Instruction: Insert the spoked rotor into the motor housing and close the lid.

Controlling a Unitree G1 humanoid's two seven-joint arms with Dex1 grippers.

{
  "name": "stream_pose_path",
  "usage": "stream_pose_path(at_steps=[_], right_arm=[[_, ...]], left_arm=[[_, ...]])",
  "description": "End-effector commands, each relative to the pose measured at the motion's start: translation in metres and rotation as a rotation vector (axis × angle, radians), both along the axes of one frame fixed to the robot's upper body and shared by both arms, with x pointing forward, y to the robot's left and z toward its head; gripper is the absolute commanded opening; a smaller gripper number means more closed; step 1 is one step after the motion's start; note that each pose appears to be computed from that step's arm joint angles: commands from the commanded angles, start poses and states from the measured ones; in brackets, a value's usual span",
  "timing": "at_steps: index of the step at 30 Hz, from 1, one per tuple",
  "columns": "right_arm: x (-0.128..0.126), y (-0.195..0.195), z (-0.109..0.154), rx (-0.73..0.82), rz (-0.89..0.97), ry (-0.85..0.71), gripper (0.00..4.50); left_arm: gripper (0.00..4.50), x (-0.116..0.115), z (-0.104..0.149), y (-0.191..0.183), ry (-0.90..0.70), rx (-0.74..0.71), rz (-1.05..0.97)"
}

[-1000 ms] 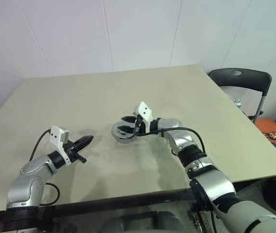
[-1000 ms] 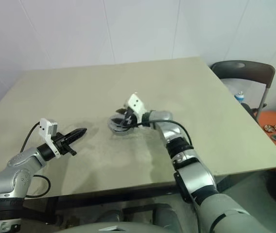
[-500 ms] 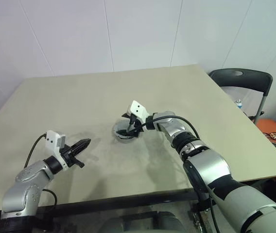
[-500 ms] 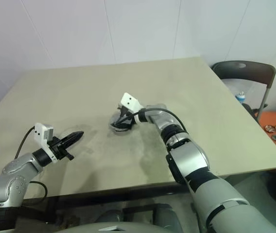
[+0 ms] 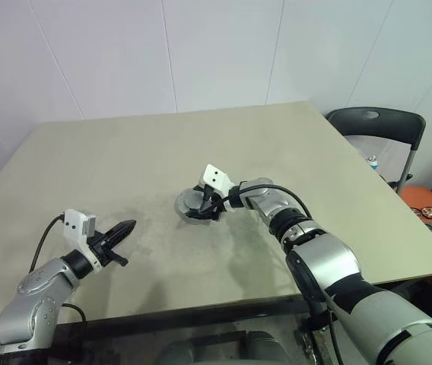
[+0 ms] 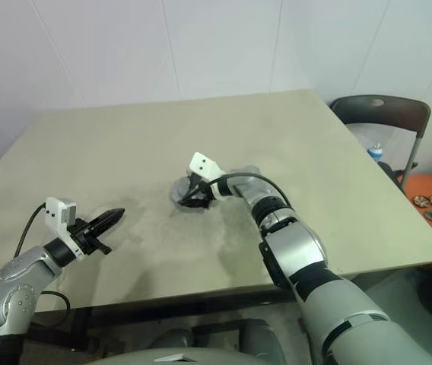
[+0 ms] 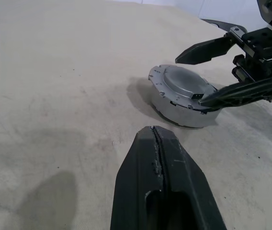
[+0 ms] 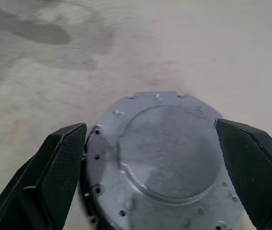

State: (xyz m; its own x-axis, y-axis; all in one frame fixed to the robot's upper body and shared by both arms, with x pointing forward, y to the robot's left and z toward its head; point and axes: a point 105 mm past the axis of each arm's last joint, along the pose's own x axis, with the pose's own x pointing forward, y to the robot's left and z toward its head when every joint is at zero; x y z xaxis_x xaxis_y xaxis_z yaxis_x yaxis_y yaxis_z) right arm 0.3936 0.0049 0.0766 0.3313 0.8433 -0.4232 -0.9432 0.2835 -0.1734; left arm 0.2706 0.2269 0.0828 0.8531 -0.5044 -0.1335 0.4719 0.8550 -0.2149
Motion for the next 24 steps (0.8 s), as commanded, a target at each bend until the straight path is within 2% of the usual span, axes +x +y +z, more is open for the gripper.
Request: stream_pose_path(at_steps=[1,11,24], right_arm=[[0.003,0.007,0.012,0.019,0.013,-0.044,4.48],[-0.003,0.003,-0.013,-0.023,-0.035,0.053,4.48],[-0.004,0.005,-0.015,-0.038,-0.033,0.026,4.48]], left_arm=[[0.00,0.003,0.017,-0.002,-0.068,0.010,-0.003],[0.00,0.003,0.015,-0.006,-0.062,0.010,-0.008],[0.00,0.002,0.010,-0.004,-0.053,0.013,0.019]])
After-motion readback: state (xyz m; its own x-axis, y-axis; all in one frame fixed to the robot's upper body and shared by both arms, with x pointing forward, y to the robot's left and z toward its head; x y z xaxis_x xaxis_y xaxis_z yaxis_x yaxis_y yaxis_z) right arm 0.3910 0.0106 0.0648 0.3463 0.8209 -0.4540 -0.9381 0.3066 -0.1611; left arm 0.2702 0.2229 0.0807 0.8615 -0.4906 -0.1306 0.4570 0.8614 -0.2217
